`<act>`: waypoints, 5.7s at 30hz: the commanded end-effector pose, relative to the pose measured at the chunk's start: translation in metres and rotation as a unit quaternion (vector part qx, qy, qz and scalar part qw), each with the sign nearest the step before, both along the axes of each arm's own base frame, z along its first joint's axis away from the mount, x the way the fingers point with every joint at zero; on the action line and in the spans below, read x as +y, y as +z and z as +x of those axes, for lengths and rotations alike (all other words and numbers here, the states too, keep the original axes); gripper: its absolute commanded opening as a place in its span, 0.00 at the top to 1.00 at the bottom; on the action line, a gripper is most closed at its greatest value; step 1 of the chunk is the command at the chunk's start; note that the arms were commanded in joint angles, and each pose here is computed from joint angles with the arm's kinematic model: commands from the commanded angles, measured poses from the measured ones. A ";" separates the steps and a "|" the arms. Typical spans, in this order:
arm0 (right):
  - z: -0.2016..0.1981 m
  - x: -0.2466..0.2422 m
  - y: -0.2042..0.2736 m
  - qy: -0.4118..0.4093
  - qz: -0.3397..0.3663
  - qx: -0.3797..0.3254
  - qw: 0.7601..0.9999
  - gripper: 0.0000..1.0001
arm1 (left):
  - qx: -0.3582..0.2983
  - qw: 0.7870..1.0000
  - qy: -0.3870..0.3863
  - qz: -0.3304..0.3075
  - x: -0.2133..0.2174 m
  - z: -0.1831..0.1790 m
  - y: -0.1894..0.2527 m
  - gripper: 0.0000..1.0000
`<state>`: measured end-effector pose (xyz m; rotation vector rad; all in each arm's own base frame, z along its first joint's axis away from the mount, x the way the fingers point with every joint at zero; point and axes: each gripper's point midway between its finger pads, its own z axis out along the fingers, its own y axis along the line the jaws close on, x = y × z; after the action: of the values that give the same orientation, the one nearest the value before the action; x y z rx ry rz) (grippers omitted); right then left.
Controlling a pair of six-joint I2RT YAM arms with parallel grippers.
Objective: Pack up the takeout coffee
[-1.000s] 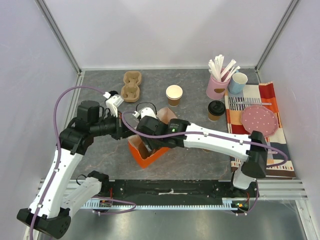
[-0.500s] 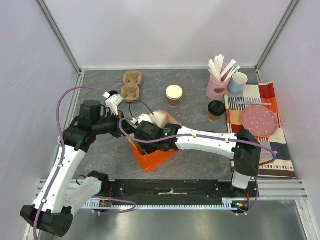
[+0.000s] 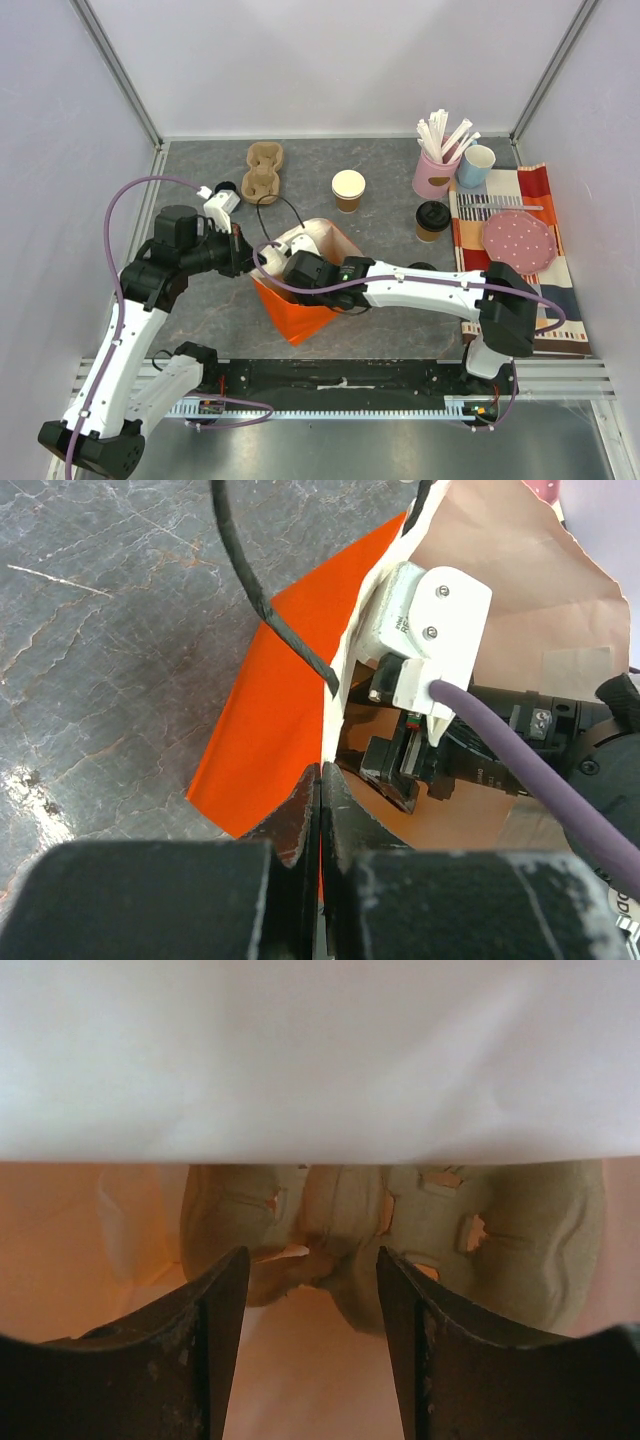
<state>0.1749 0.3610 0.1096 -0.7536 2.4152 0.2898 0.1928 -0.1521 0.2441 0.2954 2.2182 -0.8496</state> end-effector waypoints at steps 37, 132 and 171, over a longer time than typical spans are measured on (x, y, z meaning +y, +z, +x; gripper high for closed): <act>-0.044 0.041 0.005 0.166 0.118 0.094 0.974 0.75 | -0.077 0.995 -0.065 0.013 -0.002 -0.012 0.012 0.98; 0.111 -0.226 0.182 -0.215 0.060 -0.090 0.971 0.03 | -0.490 0.792 -0.315 0.182 0.009 -0.080 0.092 0.98; 0.218 -0.278 0.039 -0.018 -0.131 0.016 0.991 0.43 | -0.261 0.910 -0.314 0.069 -0.015 -0.082 0.049 0.98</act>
<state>0.3844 0.0779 0.1485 -0.8056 2.5682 -0.0279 0.1164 -0.1655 0.2888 1.2167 1.6832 -0.7779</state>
